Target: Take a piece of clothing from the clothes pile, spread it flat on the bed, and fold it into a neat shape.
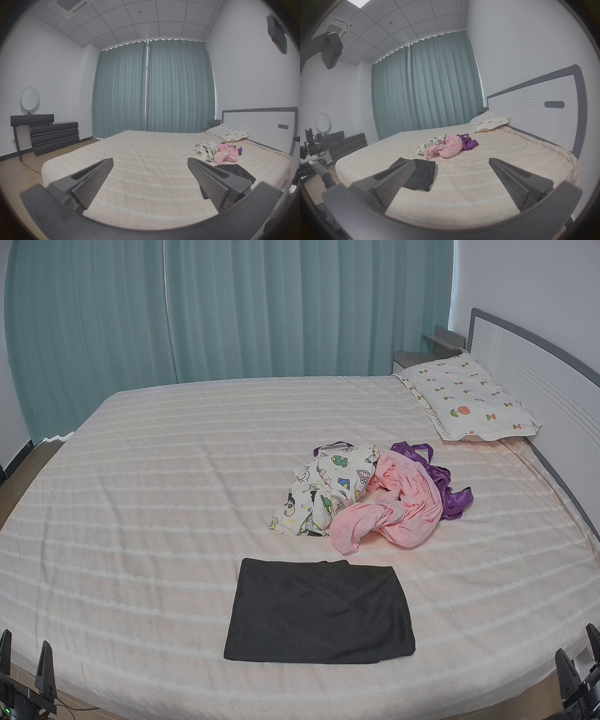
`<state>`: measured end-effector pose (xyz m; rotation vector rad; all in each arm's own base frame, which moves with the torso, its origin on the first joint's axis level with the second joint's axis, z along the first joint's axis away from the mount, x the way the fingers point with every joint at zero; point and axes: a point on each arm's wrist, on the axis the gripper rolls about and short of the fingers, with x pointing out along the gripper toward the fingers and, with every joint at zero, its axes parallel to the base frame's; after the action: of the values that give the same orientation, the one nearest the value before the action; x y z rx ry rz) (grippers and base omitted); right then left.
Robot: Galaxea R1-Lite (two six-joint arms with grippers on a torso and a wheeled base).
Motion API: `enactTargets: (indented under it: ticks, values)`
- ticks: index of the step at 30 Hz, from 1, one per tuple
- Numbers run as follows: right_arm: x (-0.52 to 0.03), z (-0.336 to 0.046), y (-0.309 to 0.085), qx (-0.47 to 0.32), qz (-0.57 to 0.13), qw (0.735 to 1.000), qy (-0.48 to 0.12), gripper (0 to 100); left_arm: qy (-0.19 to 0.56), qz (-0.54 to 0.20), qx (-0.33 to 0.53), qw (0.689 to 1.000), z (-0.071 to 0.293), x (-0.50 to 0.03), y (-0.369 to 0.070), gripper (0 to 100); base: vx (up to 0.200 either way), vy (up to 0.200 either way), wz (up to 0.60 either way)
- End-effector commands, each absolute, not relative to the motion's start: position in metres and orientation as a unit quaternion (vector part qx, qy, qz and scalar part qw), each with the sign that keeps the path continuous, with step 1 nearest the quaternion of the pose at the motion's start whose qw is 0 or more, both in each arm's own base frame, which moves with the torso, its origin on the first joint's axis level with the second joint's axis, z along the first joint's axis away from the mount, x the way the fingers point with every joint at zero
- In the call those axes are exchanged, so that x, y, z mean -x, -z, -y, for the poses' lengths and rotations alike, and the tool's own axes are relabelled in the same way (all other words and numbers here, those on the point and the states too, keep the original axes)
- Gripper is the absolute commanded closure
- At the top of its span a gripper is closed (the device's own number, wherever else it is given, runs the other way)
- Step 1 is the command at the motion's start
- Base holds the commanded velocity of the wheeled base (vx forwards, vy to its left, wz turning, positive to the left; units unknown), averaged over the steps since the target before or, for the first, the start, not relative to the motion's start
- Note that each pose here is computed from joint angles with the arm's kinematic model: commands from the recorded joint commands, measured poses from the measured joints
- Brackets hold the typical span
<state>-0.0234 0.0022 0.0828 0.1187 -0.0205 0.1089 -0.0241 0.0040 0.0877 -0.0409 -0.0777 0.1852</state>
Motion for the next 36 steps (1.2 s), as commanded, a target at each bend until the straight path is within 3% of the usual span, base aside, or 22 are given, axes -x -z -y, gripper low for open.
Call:
enactTargets:
  ticks: [1,18,23,25,27,29,33,36]
  values:
    - [0.024,-0.002,-0.081,-0.06,0.014,0.997,-0.055,0,-0.078,0.031,0.021,0.996,-0.003,0.023,-0.082,0,0.0,0.0,0.0]
    - [0.025,-0.001,-0.082,-0.039,-0.001,0.999,-0.024,0,-0.033,0.028,0.011,0.999,-0.001,0.022,-0.082,0,0.0,0.0,0.0]
    - [0.025,-0.001,-0.082,0.034,0.007,0.999,-0.022,0,-0.035,0.029,0.016,0.999,-0.002,0.022,-0.082,0,0.0,0.0,0.0]
    - [0.025,-0.001,-0.082,0.045,0.016,0.999,-0.024,0,-0.036,0.029,0.017,0.999,-0.002,0.022,-0.082,0,0.0,0.0,0.0]
    - [0.029,-0.001,-0.107,0.051,0.085,0.994,-0.036,0,-0.038,0.031,0.013,0.999,-0.002,0.023,-0.082,0,0.0,0.0,0.0]
    - [0.032,-0.001,-0.125,0.051,0.099,0.993,-0.042,0,-0.04,0.029,0.002,0.999,-0.002,0.023,-0.082,0,0.0,0.0,0.0]
    - [0.032,-0.002,-0.109,0.053,0.071,0.995,-0.042,0,-0.034,0.114,0.003,0.993,-0.001,0.034,-0.119,0,0.0,0.0,0.0]
    - [0.023,-0.002,-0.082,0.049,0.032,0.997,-0.044,0,-0.034,0.12,0.009,0.992,-0.001,0.041,-0.145,0,0.0,0.0,0.0]
